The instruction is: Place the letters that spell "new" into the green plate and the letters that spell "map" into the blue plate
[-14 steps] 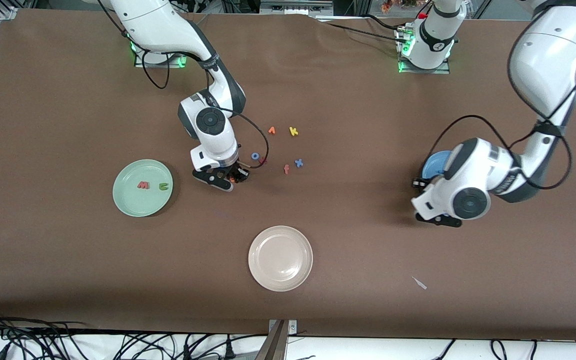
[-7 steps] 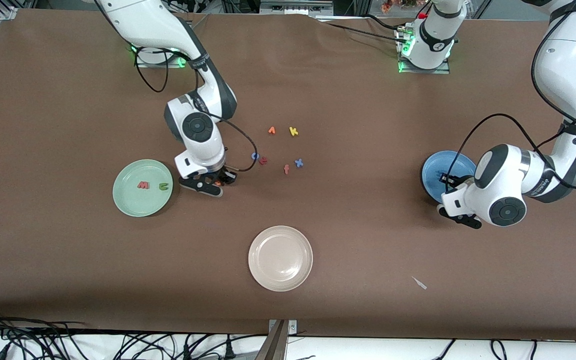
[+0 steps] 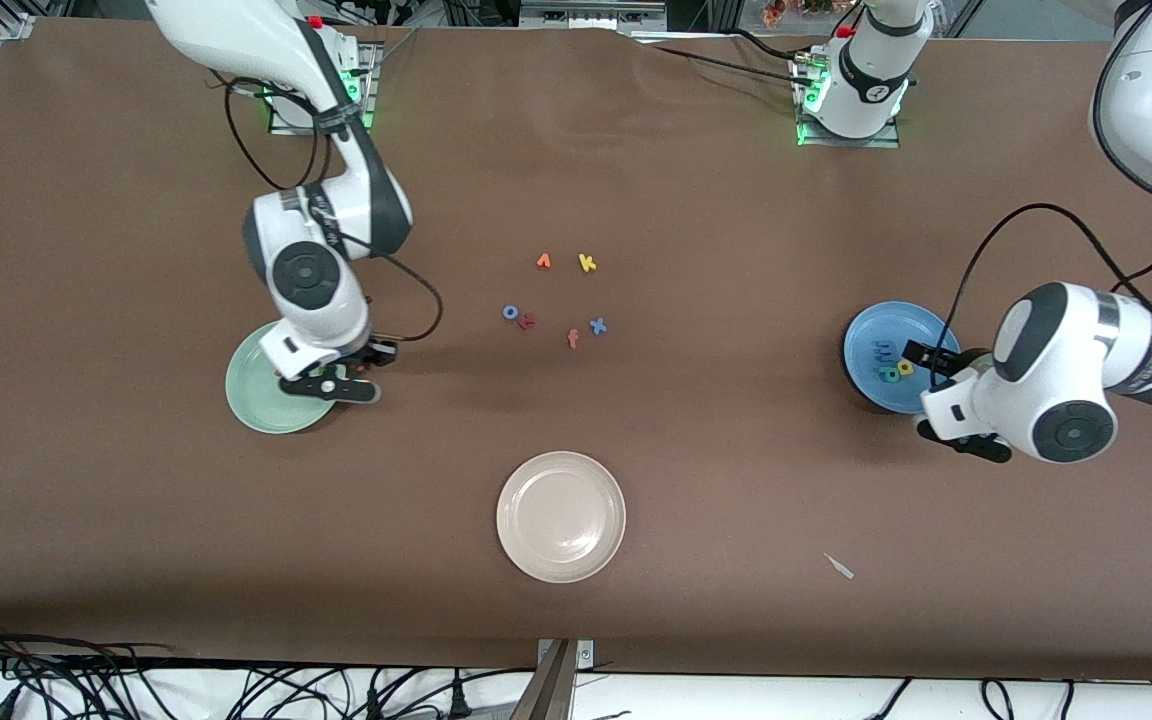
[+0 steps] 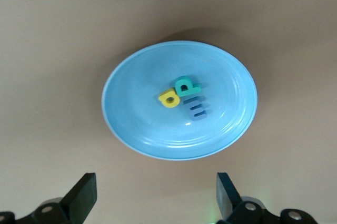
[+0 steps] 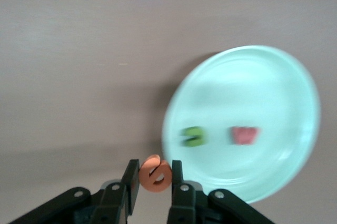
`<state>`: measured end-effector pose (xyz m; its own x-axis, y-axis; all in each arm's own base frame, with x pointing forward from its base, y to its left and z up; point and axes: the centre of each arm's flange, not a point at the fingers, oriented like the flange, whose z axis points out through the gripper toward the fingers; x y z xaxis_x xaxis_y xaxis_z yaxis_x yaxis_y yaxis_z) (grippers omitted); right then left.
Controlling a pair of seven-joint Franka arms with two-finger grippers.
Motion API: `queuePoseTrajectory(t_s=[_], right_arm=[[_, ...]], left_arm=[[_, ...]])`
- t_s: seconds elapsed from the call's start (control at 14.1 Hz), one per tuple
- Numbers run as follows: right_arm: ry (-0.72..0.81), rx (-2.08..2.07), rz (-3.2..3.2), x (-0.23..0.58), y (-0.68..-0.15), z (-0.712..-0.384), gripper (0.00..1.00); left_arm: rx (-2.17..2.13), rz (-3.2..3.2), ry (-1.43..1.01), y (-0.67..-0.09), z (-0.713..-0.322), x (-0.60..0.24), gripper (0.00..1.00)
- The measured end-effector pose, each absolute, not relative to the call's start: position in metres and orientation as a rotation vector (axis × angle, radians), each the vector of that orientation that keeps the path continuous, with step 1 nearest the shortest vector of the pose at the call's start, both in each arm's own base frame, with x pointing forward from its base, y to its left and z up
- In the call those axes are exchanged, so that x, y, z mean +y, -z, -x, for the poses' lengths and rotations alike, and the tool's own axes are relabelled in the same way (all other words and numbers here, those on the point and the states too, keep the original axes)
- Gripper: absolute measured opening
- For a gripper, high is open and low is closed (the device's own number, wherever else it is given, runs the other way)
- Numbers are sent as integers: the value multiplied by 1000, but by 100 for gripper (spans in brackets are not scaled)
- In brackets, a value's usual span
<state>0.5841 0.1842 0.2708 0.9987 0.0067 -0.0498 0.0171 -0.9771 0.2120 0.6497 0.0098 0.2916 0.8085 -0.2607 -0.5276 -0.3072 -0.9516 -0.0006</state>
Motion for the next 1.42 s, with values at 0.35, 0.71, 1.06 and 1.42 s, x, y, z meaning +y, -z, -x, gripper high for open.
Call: queuePoseTrajectory(t_s=[0.35,0.71,1.06,1.42], right_arm=[[170,96,-2983,113,-270,-582,31],[193,74,-3008,106,-265,-579,67],[165,59,-3033,109,-276,-583,73],[177,83,-3060,126,-340,-602,81]], left_arm=[[383,2955,-762,-328,-661,25,100],[131,3092,-440,-438,-643,39,100],[198,3059,-173,-549,-598,-11,100],[119,3140,-4,-621,-557,4,100]])
